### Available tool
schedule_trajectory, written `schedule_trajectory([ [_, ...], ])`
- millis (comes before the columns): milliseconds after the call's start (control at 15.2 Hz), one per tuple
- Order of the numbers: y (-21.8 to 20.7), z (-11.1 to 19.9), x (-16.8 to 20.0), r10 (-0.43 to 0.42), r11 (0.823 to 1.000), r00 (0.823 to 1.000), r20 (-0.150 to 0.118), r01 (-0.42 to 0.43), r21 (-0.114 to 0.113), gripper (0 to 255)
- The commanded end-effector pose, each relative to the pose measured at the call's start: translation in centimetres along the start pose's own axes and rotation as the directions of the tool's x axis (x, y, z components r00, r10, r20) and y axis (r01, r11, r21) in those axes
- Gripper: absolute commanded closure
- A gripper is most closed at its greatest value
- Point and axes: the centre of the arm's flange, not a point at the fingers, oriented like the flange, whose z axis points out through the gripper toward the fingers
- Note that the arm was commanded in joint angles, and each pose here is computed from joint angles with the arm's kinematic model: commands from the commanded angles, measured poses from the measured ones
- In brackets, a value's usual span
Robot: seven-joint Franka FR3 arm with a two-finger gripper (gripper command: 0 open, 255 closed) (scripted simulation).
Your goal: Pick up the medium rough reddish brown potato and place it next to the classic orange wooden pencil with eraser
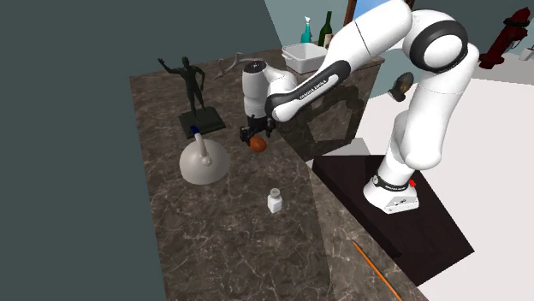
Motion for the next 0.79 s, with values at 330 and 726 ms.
schedule_trajectory([
  [330, 0.1, 2.4, 0.0, 0.002, 1.0, 1.0, 0.0, -0.002, 0.0, 0],
  [726, 0.1, 2.4, 0.0, 0.002, 1.0, 1.0, 0.0, -0.002, 0.0, 255],
])
